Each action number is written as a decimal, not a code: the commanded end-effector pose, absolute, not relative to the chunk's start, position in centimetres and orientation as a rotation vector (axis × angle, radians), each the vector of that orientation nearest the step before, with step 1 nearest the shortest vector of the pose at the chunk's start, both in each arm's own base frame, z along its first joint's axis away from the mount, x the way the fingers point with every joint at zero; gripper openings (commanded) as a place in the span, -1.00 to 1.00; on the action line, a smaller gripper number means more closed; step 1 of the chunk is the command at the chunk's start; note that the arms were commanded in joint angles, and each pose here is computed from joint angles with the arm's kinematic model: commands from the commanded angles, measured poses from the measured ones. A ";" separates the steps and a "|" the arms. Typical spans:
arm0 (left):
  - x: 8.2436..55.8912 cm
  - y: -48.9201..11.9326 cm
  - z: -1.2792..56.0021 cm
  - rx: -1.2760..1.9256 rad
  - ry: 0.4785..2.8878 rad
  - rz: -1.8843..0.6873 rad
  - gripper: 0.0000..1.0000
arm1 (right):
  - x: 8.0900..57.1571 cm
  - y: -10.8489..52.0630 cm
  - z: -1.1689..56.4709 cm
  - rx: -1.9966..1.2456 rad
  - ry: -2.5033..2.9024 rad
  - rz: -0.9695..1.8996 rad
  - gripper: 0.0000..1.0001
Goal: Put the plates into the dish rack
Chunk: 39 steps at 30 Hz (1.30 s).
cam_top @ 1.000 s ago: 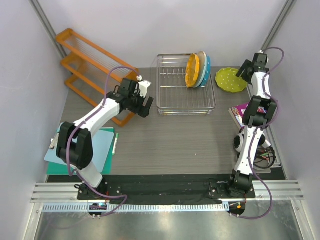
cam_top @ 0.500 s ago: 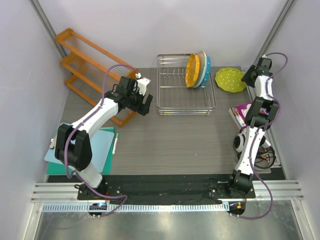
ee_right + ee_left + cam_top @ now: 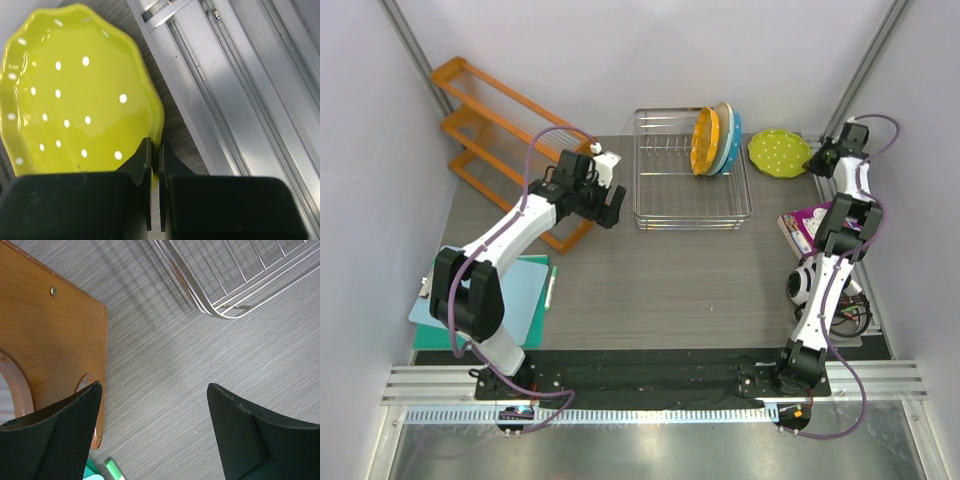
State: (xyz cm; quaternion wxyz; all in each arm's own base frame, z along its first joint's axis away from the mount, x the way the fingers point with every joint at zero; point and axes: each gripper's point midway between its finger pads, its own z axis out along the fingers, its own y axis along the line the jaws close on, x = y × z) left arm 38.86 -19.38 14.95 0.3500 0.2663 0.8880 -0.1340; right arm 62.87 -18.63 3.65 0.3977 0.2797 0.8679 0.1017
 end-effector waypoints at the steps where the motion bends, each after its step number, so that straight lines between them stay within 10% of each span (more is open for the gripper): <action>1: 40.3 -18.9 17.7 0.698 2.219 -0.291 0.73 | 62.9 -16.8 6.6 0.694 2.150 0.432 -0.98; 39: 38.1 -19.3 27.8 0.687 1.869 -0.328 0.85 | 50.0 -15.1 24.1 0.689 1.964 0.531 -0.98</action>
